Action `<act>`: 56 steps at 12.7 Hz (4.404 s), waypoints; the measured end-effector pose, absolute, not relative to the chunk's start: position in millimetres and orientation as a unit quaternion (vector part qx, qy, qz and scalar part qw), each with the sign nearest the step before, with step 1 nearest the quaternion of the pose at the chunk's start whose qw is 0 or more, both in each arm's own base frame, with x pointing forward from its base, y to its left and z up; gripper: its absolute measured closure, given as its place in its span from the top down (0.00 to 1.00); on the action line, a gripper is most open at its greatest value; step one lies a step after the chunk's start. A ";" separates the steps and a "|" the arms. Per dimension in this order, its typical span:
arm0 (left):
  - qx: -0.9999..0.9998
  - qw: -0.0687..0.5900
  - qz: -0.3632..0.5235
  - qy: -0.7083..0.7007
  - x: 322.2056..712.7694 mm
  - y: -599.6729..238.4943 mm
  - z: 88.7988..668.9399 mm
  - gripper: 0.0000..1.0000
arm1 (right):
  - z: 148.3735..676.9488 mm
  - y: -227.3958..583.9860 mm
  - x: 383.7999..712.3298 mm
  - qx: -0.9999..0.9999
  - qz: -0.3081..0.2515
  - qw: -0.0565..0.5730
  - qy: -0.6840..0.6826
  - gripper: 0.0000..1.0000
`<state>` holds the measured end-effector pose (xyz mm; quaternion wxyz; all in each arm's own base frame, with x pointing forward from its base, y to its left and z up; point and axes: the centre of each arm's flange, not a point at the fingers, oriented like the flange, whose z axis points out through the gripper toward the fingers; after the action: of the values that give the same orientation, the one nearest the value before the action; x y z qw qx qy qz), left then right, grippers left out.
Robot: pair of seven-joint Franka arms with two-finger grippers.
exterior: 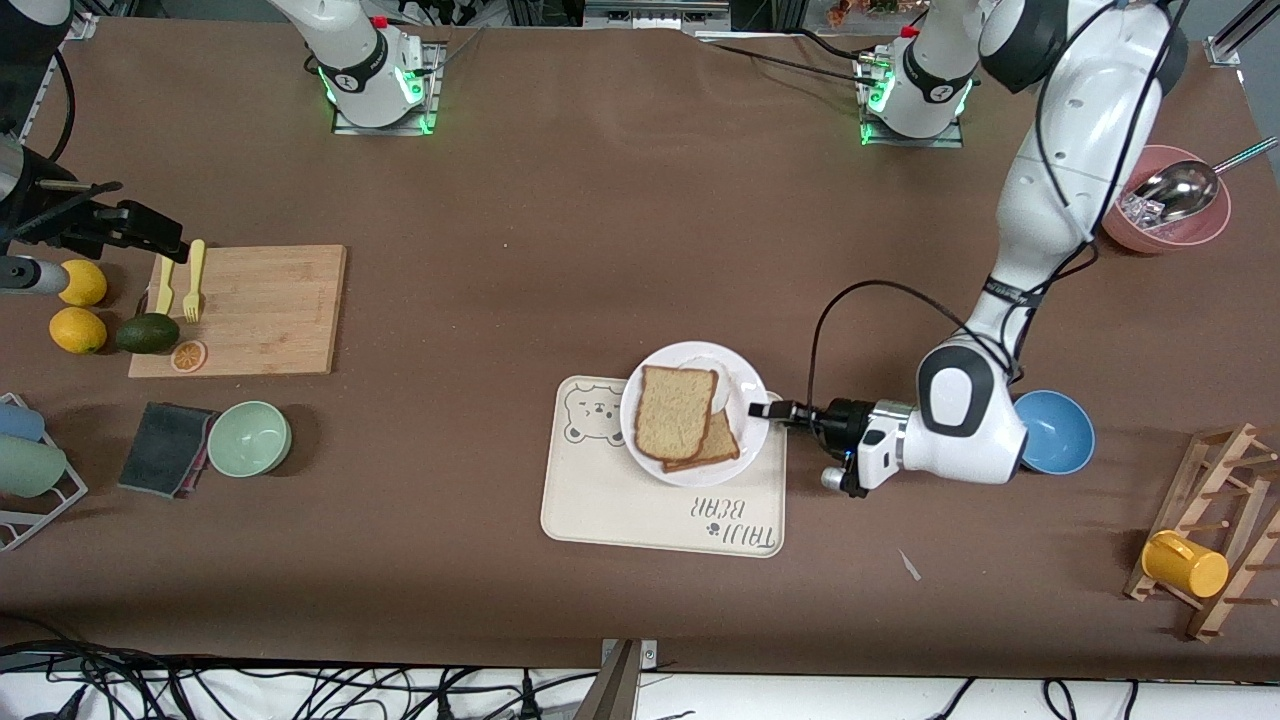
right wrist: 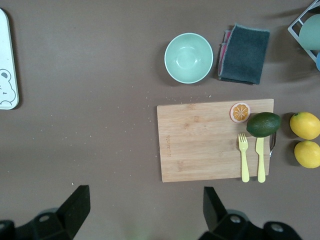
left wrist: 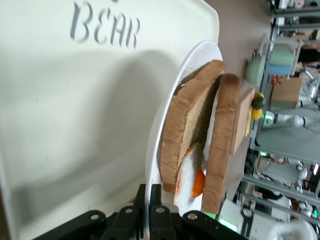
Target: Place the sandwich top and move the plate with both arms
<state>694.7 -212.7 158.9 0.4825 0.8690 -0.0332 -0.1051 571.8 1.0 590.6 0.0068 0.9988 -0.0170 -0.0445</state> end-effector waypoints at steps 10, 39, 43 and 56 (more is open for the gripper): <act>0.872 0.483 -0.077 0.015 700.1 -246.1 138.3 0.05 | 590.4 1.3 571.7 0.999 -0.045 0.007 -0.016 1.00; 0.992 -0.015 -0.029 -0.120 616.4 -113.8 587.9 1.00 | 589.1 1.5 572.4 0.999 -0.046 0.007 -0.015 1.00; 0.999 0.014 -0.001 -0.038 565.5 -39.7 615.1 1.00 | 589.2 0.7 572.4 0.999 -0.046 0.007 -0.016 1.00; 0.998 -0.013 0.001 -0.055 545.1 -58.1 590.8 1.00 | 591.1 0.0 572.6 0.999 -0.044 0.007 -0.017 1.00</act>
<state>545.1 -58.1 590.8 -0.0131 0.9984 -0.0551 0.0009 572.6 0.0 591.1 0.0067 0.9989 -0.0165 -0.0440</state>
